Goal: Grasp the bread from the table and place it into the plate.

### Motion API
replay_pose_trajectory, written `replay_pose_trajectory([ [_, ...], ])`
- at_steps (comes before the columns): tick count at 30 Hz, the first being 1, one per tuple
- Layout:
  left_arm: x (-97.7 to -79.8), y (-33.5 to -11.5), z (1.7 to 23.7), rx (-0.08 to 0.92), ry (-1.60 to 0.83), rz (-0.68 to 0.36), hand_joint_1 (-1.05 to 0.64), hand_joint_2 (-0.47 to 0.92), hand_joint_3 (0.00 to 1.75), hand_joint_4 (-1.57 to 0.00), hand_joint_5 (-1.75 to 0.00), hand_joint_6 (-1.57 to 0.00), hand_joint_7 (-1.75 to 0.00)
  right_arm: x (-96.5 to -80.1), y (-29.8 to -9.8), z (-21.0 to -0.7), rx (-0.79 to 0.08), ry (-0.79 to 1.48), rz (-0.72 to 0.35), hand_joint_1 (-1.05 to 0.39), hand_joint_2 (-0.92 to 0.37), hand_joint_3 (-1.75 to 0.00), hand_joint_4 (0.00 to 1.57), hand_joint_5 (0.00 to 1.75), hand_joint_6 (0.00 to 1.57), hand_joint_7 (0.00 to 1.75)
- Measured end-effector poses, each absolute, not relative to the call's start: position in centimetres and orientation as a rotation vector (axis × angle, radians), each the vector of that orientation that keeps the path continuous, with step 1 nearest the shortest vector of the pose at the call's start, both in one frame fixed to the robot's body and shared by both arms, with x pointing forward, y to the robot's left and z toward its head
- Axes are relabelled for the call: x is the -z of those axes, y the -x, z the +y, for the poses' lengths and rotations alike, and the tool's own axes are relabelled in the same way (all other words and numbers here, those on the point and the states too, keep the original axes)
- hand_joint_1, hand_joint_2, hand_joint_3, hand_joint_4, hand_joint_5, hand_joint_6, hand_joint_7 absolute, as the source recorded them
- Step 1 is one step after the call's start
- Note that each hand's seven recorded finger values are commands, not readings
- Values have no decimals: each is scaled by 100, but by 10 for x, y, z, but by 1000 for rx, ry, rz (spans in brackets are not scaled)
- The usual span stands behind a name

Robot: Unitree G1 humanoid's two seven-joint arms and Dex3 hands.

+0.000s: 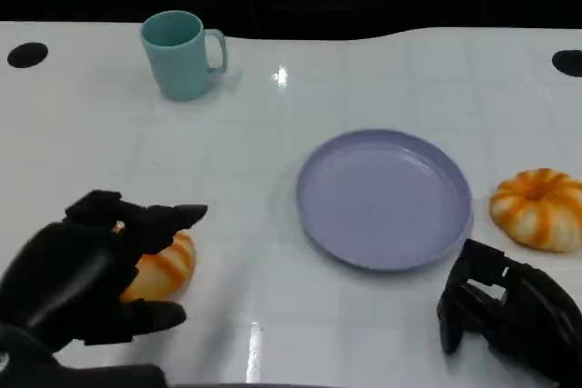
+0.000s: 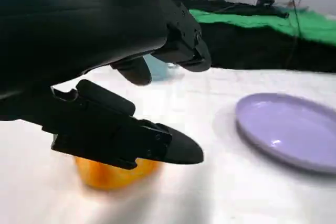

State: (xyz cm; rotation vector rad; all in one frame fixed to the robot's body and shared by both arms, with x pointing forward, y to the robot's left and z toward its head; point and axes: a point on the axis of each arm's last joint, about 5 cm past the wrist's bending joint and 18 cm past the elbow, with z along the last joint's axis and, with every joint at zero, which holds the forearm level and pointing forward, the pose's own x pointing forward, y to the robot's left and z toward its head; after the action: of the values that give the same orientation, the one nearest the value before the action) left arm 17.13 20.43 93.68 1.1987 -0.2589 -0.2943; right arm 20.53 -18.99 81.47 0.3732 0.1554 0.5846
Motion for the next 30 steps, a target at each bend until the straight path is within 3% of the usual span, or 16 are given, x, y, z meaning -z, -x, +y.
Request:
replay_pose_trajectory([
  [3, -944, -173, 200, 313, -1331, -207, -61, 91, 2, -1, -24, -20, 0, -815, -205, -190, -585, -375, 157, -60, -92, -23, 74, 174, 63, 158],
  [8, -948, -184, 196, 359, -1455, -139, -62, 86, 0, -1, -20, -20, -1, -815, -205, -190, -585, -374, 154, -60, -92, -24, 74, 174, 64, 157],
  [19, -909, -220, 192, 459, -1487, 33, -55, 82, 1, -1, -12, -15, 0, -815, -204, -191, -583, -381, 159, -59, -92, -23, 74, 173, 66, 153],
  [30, -892, -251, 184, 564, -1550, 135, -49, 81, 0, -3, -6, -15, -1, -815, -205, -191, -582, -381, 159, -58, -92, -24, 73, 173, 64, 155],
])
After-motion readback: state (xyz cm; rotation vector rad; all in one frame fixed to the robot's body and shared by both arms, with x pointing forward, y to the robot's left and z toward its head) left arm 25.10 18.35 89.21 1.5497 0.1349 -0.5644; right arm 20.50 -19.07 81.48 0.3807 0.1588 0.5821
